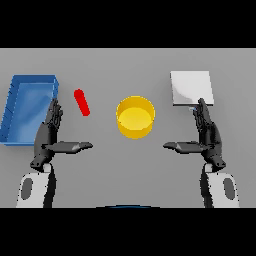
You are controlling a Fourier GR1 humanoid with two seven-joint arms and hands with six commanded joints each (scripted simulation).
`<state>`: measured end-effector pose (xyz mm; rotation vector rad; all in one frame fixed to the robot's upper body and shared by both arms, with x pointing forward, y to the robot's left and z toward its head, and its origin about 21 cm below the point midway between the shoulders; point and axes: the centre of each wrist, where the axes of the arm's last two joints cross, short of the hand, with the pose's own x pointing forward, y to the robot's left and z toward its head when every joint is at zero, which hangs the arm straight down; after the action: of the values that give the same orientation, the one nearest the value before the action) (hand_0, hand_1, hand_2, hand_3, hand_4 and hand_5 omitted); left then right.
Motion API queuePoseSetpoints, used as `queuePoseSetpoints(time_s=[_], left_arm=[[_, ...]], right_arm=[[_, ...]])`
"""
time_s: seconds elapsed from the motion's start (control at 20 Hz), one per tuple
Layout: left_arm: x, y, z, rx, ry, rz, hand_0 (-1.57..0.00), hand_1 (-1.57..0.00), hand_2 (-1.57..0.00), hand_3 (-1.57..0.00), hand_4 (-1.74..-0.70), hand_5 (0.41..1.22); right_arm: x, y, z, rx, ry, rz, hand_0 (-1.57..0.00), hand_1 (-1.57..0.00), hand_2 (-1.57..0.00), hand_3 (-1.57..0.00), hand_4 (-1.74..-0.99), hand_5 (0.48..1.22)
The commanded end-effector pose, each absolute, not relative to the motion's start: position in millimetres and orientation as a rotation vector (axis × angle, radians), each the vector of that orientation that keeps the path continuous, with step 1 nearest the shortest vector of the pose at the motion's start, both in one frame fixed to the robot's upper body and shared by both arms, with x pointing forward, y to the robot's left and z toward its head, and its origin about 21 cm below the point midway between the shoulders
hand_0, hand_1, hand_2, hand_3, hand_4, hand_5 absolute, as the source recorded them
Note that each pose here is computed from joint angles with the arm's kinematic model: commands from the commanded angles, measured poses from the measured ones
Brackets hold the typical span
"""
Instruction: Pick up the red beaker and tilt it to pour out 1 green nut into yellow bowl. Pick up the yellow bowl and place it on the metallic measuring scale.
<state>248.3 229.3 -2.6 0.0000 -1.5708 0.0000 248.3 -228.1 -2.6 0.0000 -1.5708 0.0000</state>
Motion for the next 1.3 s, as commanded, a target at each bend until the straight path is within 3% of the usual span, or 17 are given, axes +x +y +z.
queuePoseSetpoints(time_s=[0.0,0.25,0.35,0.5,0.75,1.25], left_arm=[[249,231,-2,0.002,-1.570,0.001,0.00,0.00,0.00,0.00,-1.15,0.599],[253,246,0,0.011,-1.571,0.003,0.00,0.00,0.00,0.00,-1.15,0.599],[238,247,6,0.046,-1.605,-0.116,0.00,0.00,0.00,0.00,-1.16,0.599],[231,251,12,0.068,-1.572,-0.172,0.00,0.00,0.00,0.00,-1.16,0.599],[230,248,8,0.081,-1.548,-0.227,0.00,0.00,0.00,0.00,-1.16,0.602],[293,226,-14,0.107,-1.540,-0.284,0.00,0.00,0.00,0.00,-1.25,0.650]], right_arm=[[249,-227.4,-3,0.000,-1.571,-0.001,0.00,0.00,0.00,0.00,-1.167,0.599],[250,-221.7,-2,0.002,-1.576,0.004,0.00,0.00,0.00,0.00,-1.167,0.599],[236,-222.2,1,-0.191,-1.672,0.201,0.00,0.00,0.00,0.00,-1.163,0.595],[228,-215.4,3,-0.268,-1.670,0.271,0.00,0.00,0.00,0.00,-1.159,0.590],[223,-214.2,4,-0.243,-1.674,0.255,0.00,0.00,0.00,0.00,-1.199,0.603],[223,-218.1,9,-0.192,-1.700,0.252,0.00,0.00,0.00,0.00,-1.280,0.634]])
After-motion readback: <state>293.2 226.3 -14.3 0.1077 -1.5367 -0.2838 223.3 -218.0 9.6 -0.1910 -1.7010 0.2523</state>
